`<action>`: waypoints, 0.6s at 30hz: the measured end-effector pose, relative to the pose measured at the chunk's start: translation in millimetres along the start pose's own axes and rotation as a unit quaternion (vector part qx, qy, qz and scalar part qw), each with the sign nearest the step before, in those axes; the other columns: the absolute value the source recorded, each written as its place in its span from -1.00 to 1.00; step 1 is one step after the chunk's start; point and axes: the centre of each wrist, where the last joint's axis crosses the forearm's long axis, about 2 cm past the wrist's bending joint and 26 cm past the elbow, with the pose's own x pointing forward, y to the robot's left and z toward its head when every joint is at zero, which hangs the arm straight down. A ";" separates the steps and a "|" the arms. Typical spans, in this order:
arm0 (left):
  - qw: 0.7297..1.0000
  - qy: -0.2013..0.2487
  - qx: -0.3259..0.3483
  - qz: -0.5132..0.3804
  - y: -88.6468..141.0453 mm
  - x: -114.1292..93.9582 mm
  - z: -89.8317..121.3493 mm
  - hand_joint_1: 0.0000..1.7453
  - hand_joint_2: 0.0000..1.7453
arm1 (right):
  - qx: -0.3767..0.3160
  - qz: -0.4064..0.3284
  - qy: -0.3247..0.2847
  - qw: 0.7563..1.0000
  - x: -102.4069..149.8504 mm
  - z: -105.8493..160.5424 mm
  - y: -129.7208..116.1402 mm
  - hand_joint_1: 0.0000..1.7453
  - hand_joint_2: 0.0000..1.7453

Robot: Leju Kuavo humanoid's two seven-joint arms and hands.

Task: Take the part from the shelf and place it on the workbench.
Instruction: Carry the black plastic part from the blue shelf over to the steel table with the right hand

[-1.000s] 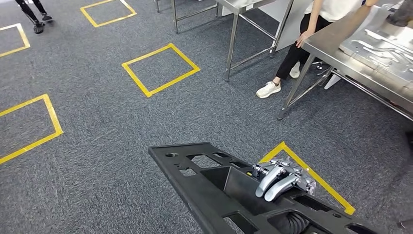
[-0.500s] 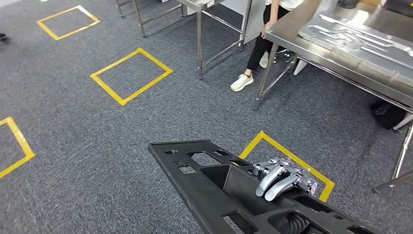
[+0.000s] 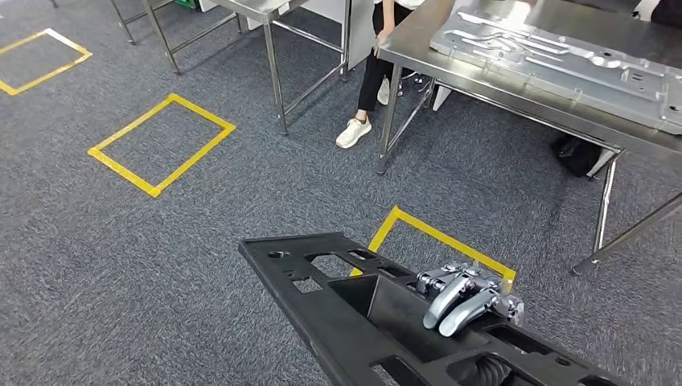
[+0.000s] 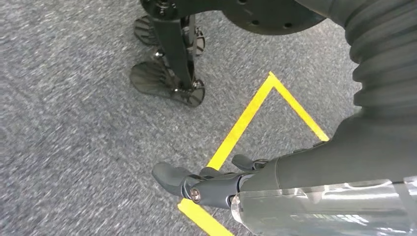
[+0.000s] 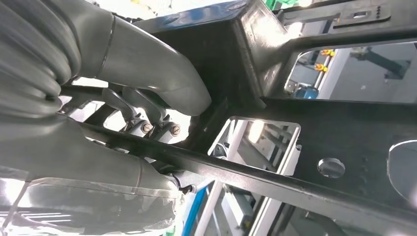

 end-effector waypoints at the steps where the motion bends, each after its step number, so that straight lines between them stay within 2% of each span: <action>1: 1.000 -0.001 -0.001 0.000 -0.4 0.7 -0.2 -1.00 1.00 | 0.000 0.001 -0.002 1.000 -0.1 -1.4 -0.7 1.00 1.00; 10: 1.000 -0.008 -0.001 0.002 3.7 0.8 -0.6 -1.00 1.00 | 0.014 0.017 -0.015 1.000 0.9 -10.3 -0.9 1.00 1.00; 18: 1.000 -0.007 0.014 0.009 13.8 6.2 -3.0 -1.00 1.00 | 0.026 -0.006 -0.040 0.999 1.6 -22.3 5.5 1.00 1.00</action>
